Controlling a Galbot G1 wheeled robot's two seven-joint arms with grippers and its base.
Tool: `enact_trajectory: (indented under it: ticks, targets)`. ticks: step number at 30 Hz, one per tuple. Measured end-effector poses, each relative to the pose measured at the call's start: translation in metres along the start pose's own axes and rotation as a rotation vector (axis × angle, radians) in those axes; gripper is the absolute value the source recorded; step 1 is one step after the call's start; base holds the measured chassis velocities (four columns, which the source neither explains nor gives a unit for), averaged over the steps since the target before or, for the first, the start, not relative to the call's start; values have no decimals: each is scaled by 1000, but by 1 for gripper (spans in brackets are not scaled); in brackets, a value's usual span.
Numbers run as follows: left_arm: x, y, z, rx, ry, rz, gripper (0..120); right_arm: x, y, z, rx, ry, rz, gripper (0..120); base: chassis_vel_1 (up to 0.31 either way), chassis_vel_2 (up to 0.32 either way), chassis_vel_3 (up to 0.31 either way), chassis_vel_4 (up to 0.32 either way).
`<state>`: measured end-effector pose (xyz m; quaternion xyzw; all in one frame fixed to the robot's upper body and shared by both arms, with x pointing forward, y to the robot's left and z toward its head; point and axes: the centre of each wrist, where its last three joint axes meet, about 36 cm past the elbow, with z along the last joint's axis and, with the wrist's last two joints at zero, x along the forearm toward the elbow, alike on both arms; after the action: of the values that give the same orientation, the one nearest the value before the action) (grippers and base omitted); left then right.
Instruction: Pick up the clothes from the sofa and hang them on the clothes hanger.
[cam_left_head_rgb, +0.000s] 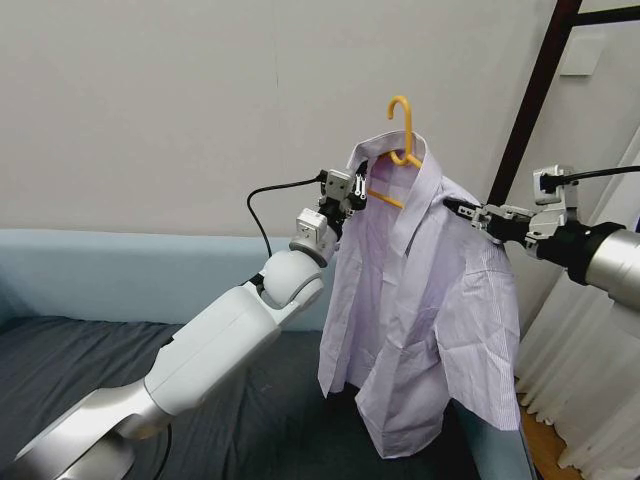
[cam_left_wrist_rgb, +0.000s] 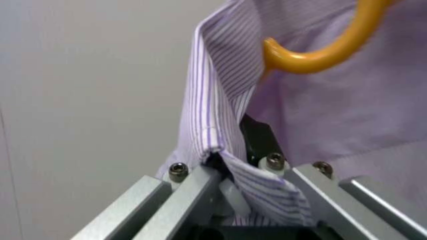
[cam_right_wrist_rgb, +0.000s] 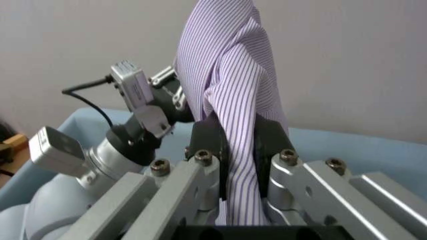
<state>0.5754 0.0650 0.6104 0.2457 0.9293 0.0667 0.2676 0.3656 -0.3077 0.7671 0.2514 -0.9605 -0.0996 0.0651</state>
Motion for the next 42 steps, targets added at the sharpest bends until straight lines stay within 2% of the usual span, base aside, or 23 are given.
enact_trajectory:
  ticks: [6,12,15,18,21,26,28,30,31,35,36,39,42]
  targets:
    - [11,-12,10,3,20,24,0,1,0,-5,-43,4,0,7,0,0,0,0]
    - [13,-19,6,11,7,24,0,0,-3,-8,-60,0,7,7,0,0,0,0]
    - [12,-18,4,10,0,18,5,-1,-4,-7,-61,-1,9,7,0,0,0,0]
    - [15,-18,3,-5,-2,19,19,-2,-5,-5,-64,-20,18,7,0,0,0,0]
    - [19,-17,5,-20,5,13,25,-3,-6,-6,-67,-25,24,7,0,0,0,0]
    - [31,-12,16,-68,43,-15,48,-1,-8,-11,-69,-53,35,7,0,0,0,0]
    - [34,-10,18,-73,50,-18,52,0,-8,-13,-69,-57,37,7,0,0,0,0]
    - [47,-2,25,-75,72,-35,62,2,-8,-16,-69,-66,45,7,0,0,0,0]
    - [47,-2,25,-75,72,-35,62,2,-8,-16,-69,-66,45,7,0,0,0,0]
    - [93,17,49,-45,170,-138,80,6,-5,-24,-58,-82,68,7,0,0,0,0]
    - [93,17,49,-45,170,-138,80,6,-5,-24,-58,-82,68,7,0,0,0,0]
    - [116,26,58,4,229,-217,93,9,-3,-30,-52,-102,77,7,0,0,0,0]
    - [121,28,56,34,239,-232,98,10,-2,-34,-53,-113,77,7,0,0,0,0]
